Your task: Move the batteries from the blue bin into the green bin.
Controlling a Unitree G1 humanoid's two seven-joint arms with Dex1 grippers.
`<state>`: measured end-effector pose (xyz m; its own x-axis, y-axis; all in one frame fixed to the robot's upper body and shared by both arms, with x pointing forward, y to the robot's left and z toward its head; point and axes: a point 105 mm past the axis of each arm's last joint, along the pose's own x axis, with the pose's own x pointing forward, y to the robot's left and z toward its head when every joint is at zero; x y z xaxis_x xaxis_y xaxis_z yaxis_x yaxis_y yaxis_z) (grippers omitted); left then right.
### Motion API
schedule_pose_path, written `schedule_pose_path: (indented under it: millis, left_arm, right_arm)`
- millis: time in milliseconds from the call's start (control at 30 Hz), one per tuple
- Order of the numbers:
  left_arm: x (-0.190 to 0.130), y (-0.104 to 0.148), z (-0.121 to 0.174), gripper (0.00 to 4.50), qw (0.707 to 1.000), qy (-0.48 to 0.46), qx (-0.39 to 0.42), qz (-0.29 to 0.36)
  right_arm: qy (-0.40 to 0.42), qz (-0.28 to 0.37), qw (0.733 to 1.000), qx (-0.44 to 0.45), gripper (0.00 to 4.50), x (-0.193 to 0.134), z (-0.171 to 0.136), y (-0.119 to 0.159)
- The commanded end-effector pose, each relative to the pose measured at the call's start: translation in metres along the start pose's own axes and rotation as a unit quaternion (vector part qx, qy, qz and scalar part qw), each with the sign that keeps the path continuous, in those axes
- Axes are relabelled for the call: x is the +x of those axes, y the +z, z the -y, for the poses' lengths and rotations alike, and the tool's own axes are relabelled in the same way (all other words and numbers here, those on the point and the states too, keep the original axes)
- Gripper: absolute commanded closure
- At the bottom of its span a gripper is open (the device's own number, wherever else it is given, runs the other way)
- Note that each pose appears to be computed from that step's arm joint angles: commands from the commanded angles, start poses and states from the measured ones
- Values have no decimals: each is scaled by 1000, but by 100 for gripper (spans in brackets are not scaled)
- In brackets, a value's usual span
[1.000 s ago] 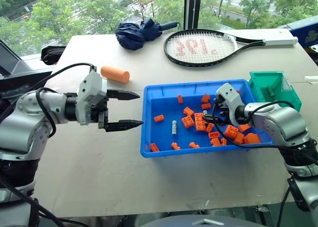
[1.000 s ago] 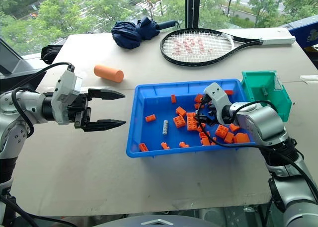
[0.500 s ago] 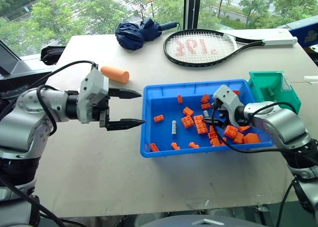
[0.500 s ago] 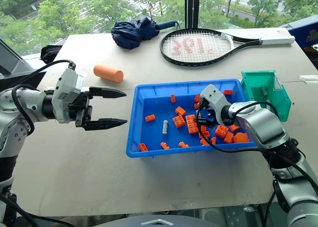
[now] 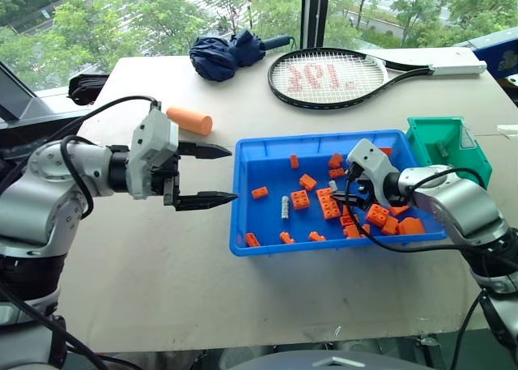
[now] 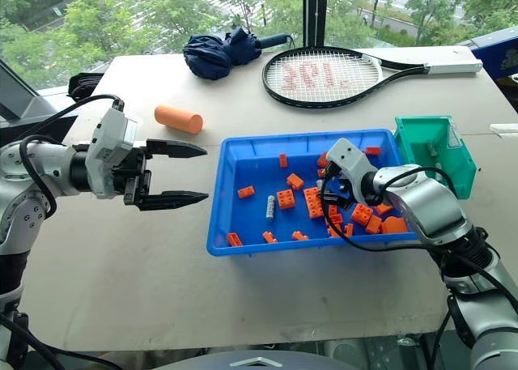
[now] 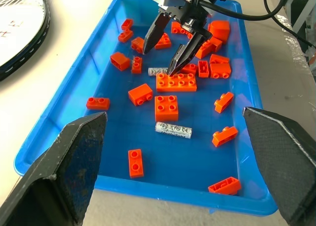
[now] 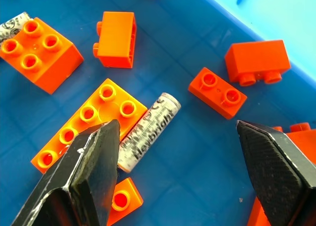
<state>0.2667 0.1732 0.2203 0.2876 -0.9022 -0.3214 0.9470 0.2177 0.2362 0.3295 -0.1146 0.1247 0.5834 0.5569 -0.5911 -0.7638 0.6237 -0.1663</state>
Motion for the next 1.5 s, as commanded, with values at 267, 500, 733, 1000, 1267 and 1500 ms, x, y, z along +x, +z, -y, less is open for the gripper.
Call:
schedule_pose_path:
  millis: [267, 500, 733, 1000, 1267, 1500]
  left_arm:
    - [2, 11, 1, 0, 1000, -5, 22, 2]
    - [1, 11, 1, 0, 1000, -6, 23, 0]
    - [1, 9, 0, 0, 1000, -6, 23, -3]
    - [1, 10, -2, 0, 1000, -6, 27, -3]
    - [-1, 10, -1, 0, 1000, -6, 25, -6]
    - [-1, 12, -1, 0, 1000, -4, 27, -1]
  right_arm:
    - [47, 16, 998, -30, 77, -2, -30, 6]
    - [32, 68, 997, -5, 77, -21, -20, 32]
    - [5, 49, 999, 12, 77, -18, -14, 20]
    - [-22, 14, 1000, 8, 98, 2, -16, -7]
    - [-38, 16, 999, 1, 446, 5, -11, -6]
    - [-63, 68, 995, 21, 448, -24, 6, 21]
